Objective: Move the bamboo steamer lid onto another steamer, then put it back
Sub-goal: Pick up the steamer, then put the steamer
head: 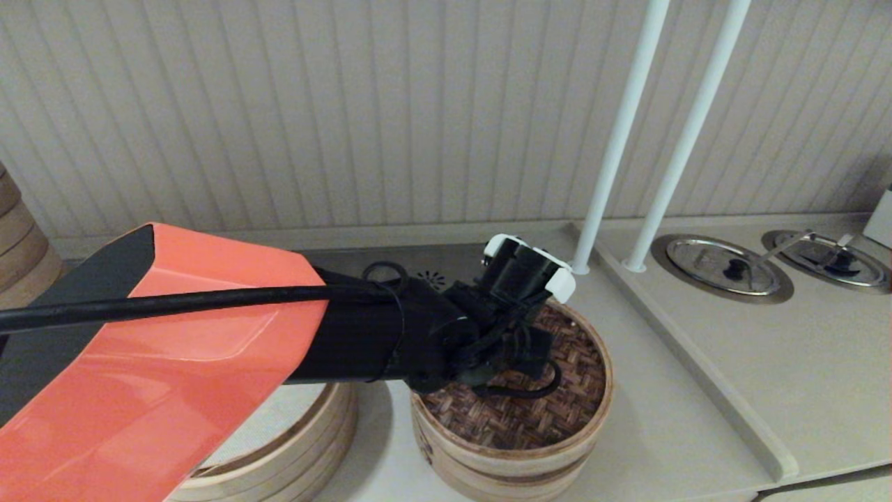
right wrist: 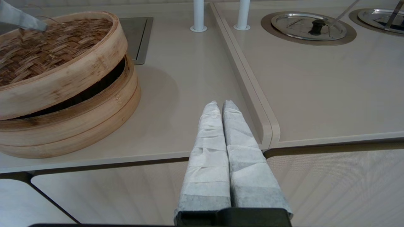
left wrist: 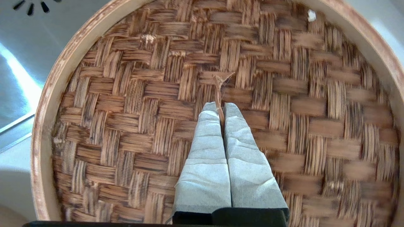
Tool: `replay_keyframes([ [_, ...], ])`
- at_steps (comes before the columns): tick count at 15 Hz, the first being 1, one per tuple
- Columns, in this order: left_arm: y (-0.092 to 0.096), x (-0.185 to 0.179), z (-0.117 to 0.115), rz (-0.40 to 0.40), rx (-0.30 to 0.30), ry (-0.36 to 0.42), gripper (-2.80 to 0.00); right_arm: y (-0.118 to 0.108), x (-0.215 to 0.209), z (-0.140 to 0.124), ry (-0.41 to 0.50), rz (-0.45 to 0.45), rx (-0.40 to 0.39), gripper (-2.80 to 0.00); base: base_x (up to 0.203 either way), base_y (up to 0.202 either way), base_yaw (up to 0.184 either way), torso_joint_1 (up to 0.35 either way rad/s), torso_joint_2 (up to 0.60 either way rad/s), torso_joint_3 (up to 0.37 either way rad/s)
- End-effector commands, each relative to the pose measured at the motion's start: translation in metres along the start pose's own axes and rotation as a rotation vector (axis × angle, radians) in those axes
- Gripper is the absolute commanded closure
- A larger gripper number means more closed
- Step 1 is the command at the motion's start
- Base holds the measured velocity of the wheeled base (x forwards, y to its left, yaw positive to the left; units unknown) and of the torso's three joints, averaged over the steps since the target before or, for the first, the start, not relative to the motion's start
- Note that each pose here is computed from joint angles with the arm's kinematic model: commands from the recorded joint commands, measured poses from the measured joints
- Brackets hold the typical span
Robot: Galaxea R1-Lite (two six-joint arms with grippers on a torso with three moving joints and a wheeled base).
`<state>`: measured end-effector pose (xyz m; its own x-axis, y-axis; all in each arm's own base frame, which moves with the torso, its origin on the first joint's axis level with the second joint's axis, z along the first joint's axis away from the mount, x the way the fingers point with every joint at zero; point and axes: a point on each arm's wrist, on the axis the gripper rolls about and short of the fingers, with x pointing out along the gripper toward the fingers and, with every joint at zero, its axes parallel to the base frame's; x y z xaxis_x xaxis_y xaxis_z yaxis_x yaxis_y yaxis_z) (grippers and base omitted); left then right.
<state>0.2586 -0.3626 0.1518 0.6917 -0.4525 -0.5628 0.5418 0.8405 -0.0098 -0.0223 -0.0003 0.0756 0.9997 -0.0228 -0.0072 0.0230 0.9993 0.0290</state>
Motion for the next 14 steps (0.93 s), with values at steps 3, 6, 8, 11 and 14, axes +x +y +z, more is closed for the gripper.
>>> replay_keyframes([
  [3, 0.005, -0.004, 0.003, 0.009, 0.016, -0.007, 0.0, 0.0, 0.0, -0.001, 0.003, 0.0, 0.0, 0.0, 0.0, 0.0, 0.0, 0.0, 0.0, 0.0],
  [6, 0.009, -0.004, 0.002, 0.016, 0.025, 0.001, 0.0, 0.0, 0.0, -0.001, 0.003, 0.0, 0.0, 0.0, 0.0, 0.0, 0.0, 0.0, 0.0, 0.0],
  [8, 0.009, -0.004, 0.0, 0.017, 0.041, 0.006, 0.0, 0.0, 0.0, -0.001, 0.003, 0.0, 0.0, 0.0, 0.0, 0.0, 0.0, 0.0, 0.0, 0.0],
  [11, 0.01, -0.007, 0.002, 0.017, 0.042, 0.005, 0.0, 0.0, 0.0, -0.001, 0.003, 0.0, 0.0, 0.0, 0.0, 0.0, 0.0, 0.0, 0.0, 0.0],
  [14, 0.013, -0.013, 0.002, 0.019, 0.056, 0.005, 0.0, 0.0, 0.0, -0.001, 0.003, 0.0, 0.0, 0.0, 0.0, 0.0, 0.0, 0.0, 0.0, 0.0],
])
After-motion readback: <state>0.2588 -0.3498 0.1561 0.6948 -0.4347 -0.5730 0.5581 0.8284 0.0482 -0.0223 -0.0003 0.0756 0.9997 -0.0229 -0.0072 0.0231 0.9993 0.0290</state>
